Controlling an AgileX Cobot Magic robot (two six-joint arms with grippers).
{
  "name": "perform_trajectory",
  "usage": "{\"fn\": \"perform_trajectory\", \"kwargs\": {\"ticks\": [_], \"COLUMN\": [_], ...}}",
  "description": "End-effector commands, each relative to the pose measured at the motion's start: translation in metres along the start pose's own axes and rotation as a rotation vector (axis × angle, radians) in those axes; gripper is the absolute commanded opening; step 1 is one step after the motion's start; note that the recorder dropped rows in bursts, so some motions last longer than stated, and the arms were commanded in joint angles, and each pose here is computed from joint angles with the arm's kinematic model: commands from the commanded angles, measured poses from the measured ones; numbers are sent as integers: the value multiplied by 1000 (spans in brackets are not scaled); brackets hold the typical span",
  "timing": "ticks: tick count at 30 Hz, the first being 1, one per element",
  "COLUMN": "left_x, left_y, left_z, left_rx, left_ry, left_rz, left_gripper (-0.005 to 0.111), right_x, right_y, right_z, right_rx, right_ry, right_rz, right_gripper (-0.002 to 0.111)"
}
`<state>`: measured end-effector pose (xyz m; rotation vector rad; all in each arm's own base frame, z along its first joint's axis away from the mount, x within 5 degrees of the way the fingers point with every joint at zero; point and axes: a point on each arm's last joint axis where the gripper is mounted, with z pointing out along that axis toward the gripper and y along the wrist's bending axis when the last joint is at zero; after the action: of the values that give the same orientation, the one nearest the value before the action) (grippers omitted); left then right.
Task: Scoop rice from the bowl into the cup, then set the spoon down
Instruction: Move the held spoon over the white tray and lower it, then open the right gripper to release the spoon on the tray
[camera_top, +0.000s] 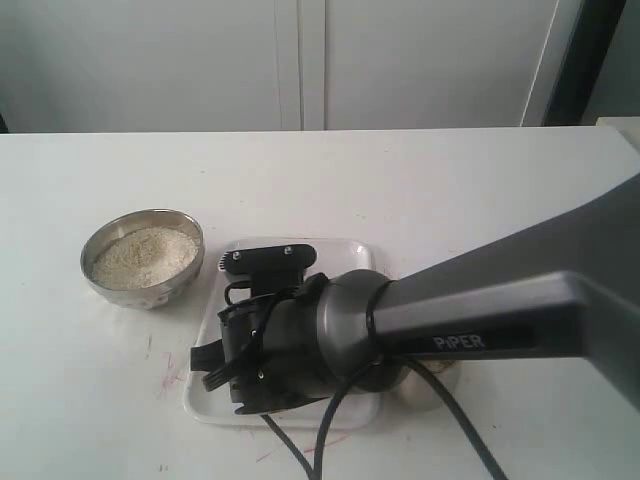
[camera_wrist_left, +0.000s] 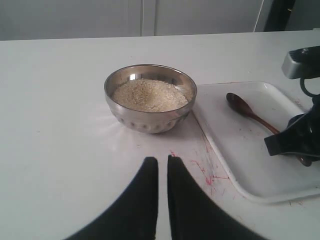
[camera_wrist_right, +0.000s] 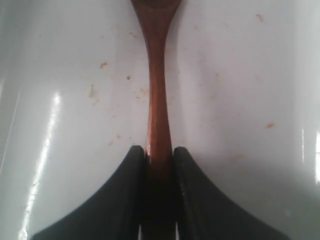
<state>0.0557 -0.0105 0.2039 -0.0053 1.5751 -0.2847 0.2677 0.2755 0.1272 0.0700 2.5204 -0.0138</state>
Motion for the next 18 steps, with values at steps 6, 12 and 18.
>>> {"fn": "perform_trajectory", "kwargs": {"ticks": [6,12,18], "left_x": [-2,-2,-2], "left_y": [-1,-1,-1], "left_z": [0,0,0], "left_rx": [8,8,8], "left_ry": [-8,-8,-8], "left_rz": [-10,-10,-10], "left_gripper": [14,14,14], "right_x": [-4,-21,-48], "right_y": [1,-1,-15], "right_z": [0,-26,-96], "right_rx": [-6,-52,-60], "right_ry": [-5,-52,-179], "right_rz": [-11,12,-204], "right_gripper": [33,33,32]}}
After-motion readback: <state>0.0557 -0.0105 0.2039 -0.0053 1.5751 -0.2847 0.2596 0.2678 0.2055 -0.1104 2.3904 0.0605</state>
